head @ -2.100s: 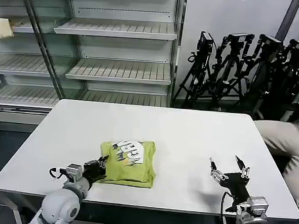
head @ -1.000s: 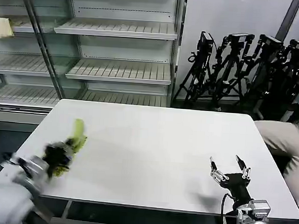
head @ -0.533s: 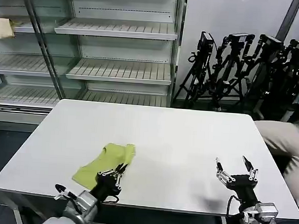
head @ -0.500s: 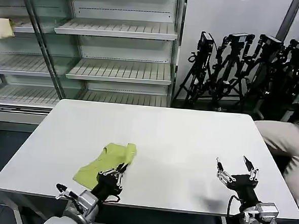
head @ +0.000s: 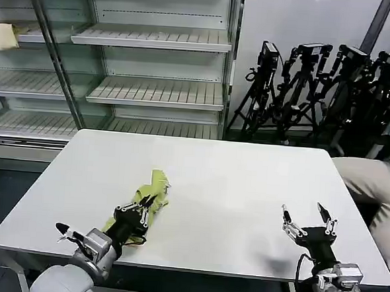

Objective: Fold and organize the clothes.

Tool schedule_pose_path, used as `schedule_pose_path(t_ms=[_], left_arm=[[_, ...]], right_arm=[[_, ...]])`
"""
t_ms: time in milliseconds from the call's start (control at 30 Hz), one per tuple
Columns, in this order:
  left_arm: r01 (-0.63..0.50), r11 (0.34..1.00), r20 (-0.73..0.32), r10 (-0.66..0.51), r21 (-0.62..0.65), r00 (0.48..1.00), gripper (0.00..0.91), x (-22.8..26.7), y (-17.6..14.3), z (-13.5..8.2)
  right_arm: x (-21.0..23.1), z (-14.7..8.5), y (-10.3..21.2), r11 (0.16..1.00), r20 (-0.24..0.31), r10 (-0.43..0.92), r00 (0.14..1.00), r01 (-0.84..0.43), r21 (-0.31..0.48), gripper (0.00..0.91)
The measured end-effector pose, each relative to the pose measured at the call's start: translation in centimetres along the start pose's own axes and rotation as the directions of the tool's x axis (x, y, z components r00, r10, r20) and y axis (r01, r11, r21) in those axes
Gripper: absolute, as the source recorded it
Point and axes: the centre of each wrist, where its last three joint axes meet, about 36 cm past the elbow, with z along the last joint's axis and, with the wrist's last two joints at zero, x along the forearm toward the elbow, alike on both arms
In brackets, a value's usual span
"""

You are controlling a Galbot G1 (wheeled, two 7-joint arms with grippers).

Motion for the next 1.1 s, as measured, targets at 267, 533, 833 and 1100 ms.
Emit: schedule_pose_path(t_ms=[267, 533, 833, 1100], left_arm=[[-0.069, 0.987, -0.003, 0.070, 0.143, 0.998, 0.010, -1.1, -3.3, 0.4], [-0.039, 0.987, 0.018, 0.037, 0.157, 0.999, 0.010, -2.6, -3.1, -0.1], [0.074, 0.995, 0.014, -0.075, 0.072, 0.997, 0.000, -2.6, 2.8, -0.5], [0.182, 0.968, -0.046, -0.193, -0.172, 0.980, 0.000, -0.2, 11.5, -0.6]], right_arm=[[0.1, 0.0, -0.8, 1.000, -0.005, 0.009, 1.000, -0.009, 0.009, 0.907], [-0.1, -0.2, -1.0, 1.000, -0.001, 0.012, 1.000, -0.012, 0.007, 0.907], [-0.6, -0.4, -0.7, 1.000, 0.004, 0.001, 1.000, -0.001, 0.004, 0.907], [-0.8, 0.0, -0.7, 1.000, 0.001, 0.001, 1.000, -0.001, -0.008, 0.907]])
